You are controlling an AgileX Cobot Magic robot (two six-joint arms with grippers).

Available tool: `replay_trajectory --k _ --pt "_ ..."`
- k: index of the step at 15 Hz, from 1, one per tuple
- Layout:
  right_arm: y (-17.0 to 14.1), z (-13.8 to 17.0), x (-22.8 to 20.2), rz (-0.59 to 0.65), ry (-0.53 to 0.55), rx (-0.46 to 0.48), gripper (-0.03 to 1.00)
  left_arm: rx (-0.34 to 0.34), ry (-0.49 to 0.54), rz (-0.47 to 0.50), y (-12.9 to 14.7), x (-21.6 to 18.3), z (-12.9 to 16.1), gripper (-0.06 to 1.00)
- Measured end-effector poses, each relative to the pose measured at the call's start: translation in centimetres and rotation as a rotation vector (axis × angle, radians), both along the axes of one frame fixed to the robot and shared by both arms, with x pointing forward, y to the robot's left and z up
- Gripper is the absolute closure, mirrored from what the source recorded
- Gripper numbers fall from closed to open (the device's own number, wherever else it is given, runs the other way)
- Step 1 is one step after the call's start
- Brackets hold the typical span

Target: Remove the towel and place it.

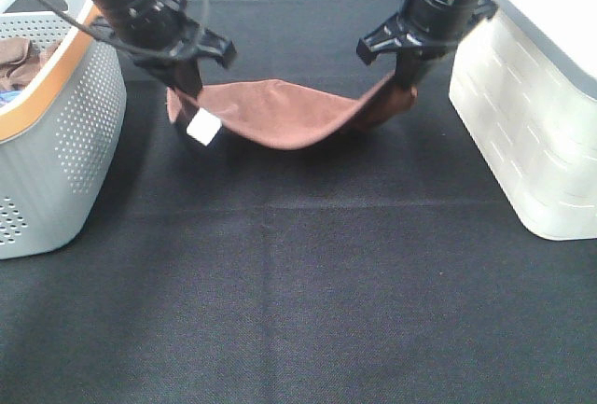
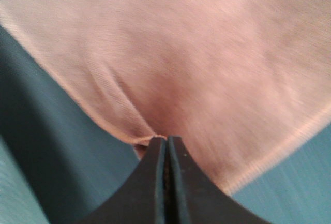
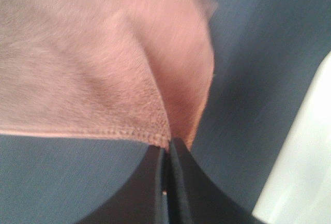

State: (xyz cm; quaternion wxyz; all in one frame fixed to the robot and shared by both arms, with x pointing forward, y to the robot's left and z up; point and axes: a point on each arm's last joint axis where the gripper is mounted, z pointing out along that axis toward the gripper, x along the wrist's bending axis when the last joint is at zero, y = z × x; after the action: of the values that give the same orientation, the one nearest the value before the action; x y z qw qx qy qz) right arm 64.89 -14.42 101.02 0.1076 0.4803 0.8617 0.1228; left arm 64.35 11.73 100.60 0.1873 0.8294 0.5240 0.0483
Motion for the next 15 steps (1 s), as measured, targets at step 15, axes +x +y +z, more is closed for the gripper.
replay_trajectory --k 15 --pt "-1.5 -5.2 -8.8 -0.078 0.523 0.017 0.97 0.197 0.363 -0.072 -0.5 -10.1 -1.9 0.94"
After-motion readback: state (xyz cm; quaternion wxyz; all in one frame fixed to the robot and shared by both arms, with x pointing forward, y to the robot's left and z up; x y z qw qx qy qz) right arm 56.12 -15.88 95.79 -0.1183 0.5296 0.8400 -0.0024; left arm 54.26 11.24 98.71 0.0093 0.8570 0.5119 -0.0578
